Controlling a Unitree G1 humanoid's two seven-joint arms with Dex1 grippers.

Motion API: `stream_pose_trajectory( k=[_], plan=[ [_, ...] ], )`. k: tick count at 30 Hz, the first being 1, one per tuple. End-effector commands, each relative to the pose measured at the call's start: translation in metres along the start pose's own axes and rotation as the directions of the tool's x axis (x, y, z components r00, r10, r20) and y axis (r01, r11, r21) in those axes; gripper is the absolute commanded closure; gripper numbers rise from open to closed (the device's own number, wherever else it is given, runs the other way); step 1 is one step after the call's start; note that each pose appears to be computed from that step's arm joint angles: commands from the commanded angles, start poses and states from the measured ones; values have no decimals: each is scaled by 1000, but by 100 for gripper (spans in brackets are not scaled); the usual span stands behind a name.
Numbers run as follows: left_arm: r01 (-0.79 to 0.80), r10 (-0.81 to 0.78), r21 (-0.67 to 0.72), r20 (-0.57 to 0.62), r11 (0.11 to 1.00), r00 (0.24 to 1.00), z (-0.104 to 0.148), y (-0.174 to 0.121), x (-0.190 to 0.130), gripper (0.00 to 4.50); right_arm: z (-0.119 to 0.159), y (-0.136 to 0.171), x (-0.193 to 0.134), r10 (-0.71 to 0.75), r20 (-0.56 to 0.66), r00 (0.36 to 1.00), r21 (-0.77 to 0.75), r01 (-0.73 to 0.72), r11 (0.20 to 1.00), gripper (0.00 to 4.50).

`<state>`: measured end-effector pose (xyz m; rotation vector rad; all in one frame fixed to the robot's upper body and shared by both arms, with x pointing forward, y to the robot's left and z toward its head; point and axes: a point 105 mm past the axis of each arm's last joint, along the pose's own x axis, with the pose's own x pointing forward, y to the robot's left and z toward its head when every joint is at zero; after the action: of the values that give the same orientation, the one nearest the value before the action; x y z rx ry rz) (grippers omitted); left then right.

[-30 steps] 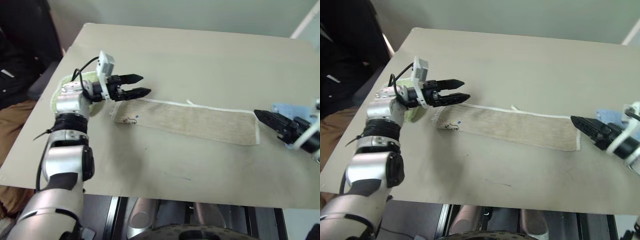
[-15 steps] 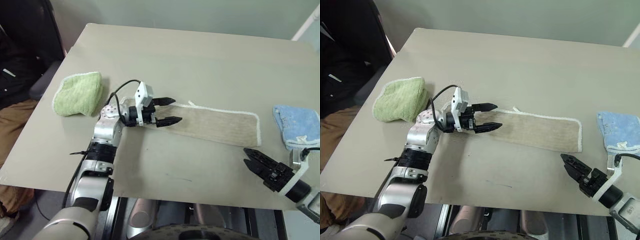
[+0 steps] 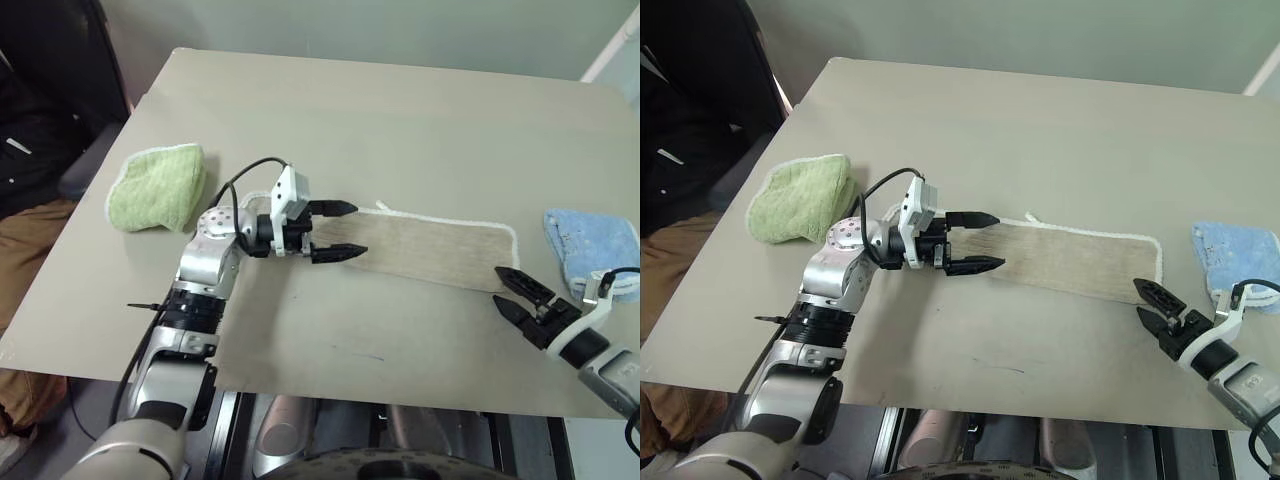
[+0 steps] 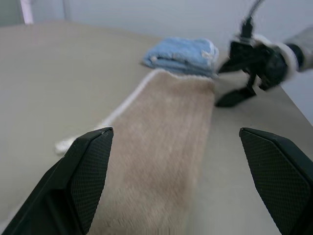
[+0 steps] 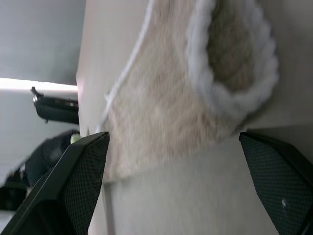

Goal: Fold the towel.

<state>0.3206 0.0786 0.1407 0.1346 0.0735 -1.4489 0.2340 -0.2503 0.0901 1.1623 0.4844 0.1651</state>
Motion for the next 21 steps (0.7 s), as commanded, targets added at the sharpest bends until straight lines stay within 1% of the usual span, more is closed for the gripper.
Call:
stream_pose_trajectory(
  k=[1,4,8,12,13,15,21],
  plan=[
    [99,-97,10,-86,995,992,-6,-18,-7,4,17,-15,-2,-79,85,993,34,77,996,0],
    [136,-141,-42,-139,990,980,-14,-28,-15,4,19,-15,1,-74,91,993,27,72,997,0],
    [111,-117,-46,-187,993,975,-20,-26,-21,4,22,-18,2,-82,101,991,10,82,997,0],
    [65,-66,-13,-150,998,986,-10,-15,-20,4,25,-19,1,-72,99,992,-11,74,997,0],
    [59,-59,-9,-142,998,988,-8,-13,-19,0,25,-18,1,-69,95,993,-17,71,997,36],
    [44,-44,0,-129,999,991,-4,-9,-18,0,25,-18,2,-66,96,993,-18,68,998,89],
    [29,-28,6,-137,1000,990,-7,-4,-19,0,22,-21,2,-73,105,992,-18,75,997,297]
  ],
)
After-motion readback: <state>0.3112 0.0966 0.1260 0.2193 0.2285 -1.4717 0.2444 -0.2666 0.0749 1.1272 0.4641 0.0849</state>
